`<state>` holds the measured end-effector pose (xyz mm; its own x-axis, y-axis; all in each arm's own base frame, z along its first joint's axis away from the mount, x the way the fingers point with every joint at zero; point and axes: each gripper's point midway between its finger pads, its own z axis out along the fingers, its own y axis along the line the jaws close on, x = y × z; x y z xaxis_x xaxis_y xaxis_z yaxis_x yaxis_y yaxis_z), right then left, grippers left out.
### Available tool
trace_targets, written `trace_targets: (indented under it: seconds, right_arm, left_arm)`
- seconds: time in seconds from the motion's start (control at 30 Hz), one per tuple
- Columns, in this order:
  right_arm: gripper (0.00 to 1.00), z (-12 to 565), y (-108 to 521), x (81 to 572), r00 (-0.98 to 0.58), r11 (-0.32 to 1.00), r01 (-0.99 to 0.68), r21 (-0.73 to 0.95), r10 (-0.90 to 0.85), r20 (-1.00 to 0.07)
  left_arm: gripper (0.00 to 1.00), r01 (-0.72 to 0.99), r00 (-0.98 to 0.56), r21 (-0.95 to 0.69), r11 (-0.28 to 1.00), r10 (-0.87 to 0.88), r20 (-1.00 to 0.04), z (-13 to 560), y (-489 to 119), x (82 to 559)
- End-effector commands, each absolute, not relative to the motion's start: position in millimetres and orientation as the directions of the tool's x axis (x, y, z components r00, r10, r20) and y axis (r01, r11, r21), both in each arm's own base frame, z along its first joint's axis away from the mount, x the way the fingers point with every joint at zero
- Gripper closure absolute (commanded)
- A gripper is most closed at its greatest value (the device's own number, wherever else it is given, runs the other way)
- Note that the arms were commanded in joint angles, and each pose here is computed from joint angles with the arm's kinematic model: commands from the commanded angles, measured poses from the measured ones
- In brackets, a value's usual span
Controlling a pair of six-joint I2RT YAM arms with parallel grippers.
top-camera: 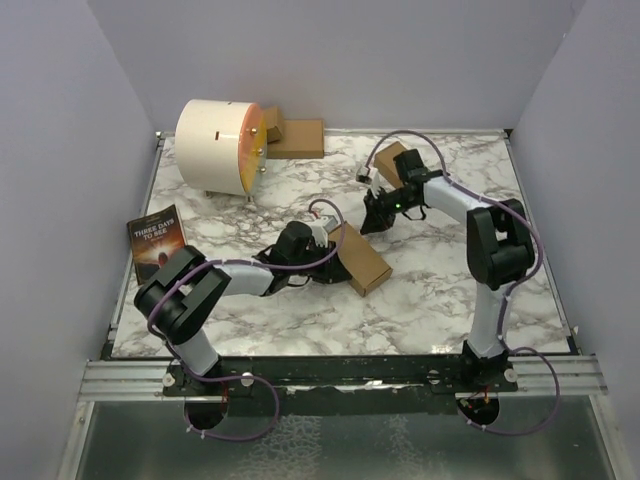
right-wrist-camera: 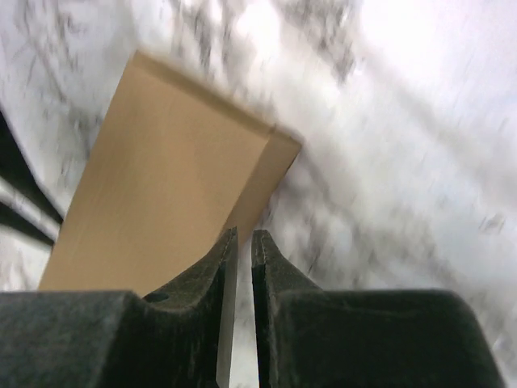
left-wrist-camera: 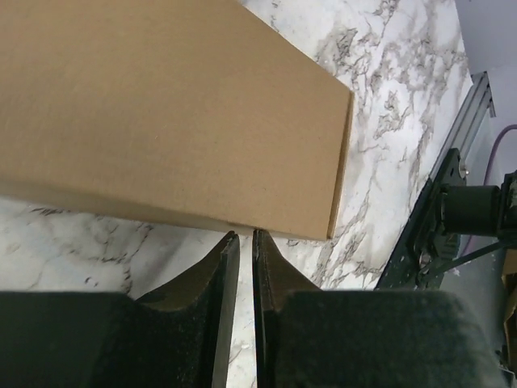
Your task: Fold the paper box
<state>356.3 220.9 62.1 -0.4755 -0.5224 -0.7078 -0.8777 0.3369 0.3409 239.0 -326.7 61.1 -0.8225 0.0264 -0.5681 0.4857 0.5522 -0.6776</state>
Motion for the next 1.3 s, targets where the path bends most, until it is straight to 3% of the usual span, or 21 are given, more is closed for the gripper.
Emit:
trace_targets:
  seconds: [0.0,0.23,0.3,0.33,0.4,0.47,0.53,0.6,0.73,0.87,0.93,1.1,1.27]
  right_arm:
    - [0.86,73.3,248.8,389.4,-0.507,0.334,-0.862,0.381,-0.539,-0.673]
    - [0.88,150.4,190.5,428.9,-0.368,0.446,-0.886,0.128,-0.507,-0.780]
    - [0.84,185.6,171.6,425.2,-0.262,0.471,-0.882,-0.002,-0.493,-0.830]
    - [0.77,201.1,163.0,422.0,-0.203,0.482,-0.873,-0.070,-0.491,-0.847]
    - [0.47,229.1,145.2,411.9,-0.109,0.507,-0.844,-0.177,-0.485,-0.868]
    - [0.20,259.9,121.8,403.8,-0.079,0.570,-0.800,-0.187,-0.409,-0.909]
    - [0.02,289.1,103.9,389.8,-0.054,0.599,-0.788,-0.141,-0.295,-0.954]
    - [0.00,314.8,96.4,377.3,-0.043,0.616,-0.781,-0.104,-0.219,-0.975]
    - [0.00,347.1,99.0,361.2,-0.076,0.610,-0.792,-0.028,-0.145,-0.986]
    - [0.00,382.4,75.9,372.8,-0.115,0.789,-0.613,0.039,-0.040,-0.993]
    - [0.00,398.1,73.5,365.8,-0.069,0.798,-0.603,-0.011,-0.066,-0.995]
    - [0.00,425.2,79.5,344.9,-0.026,0.787,-0.616,-0.024,-0.051,-0.998]
    - [0.00,446.2,65.2,337.7,-0.012,0.868,-0.495,0.045,0.044,-0.999]
  left_arm:
    - [0.84,0.518,-0.797,-0.699,0.492,-0.019,-0.604,78.7,-350.0,249.9]
    - [0.74,0.576,-0.699,-0.546,0.608,0.020,-0.715,92.2,-322.1,260.0]
    - [0.66,0.599,-0.642,-0.474,0.645,0.034,-0.766,105.9,-308.2,266.8]
    - [0.59,0.606,-0.611,-0.447,0.658,0.026,-0.791,116.8,-301.8,271.8]
    - [0.45,0.619,-0.547,-0.410,0.670,-0.006,-0.837,143.1,-290.4,284.2]
    - [0.29,0.624,-0.486,-0.398,0.672,-0.065,-0.871,175.5,-279.7,300.4]
    - [0.16,0.630,-0.440,-0.409,0.660,-0.131,-0.889,208.0,-270.9,314.7]
    - [0.09,0.635,-0.412,-0.434,0.640,-0.195,-0.890,239.5,-261.1,329.0]
    - [0.04,0.664,-0.379,-0.453,0.595,-0.254,-0.890,295.7,-251.5,342.5]
    - [0.01,0.691,-0.323,-0.415,0.592,-0.261,-0.910,346.0,-242.0,343.1]
    - [0.01,0.701,-0.303,-0.393,0.595,-0.250,-0.920,365.5,-237.9,339.9]
    - [0.01,0.697,-0.274,-0.372,0.613,-0.252,-0.928,388.1,-226.3,334.1]
    - [0.01,0.700,-0.286,-0.384,0.603,-0.256,-0.923,394.4,-221.9,327.4]
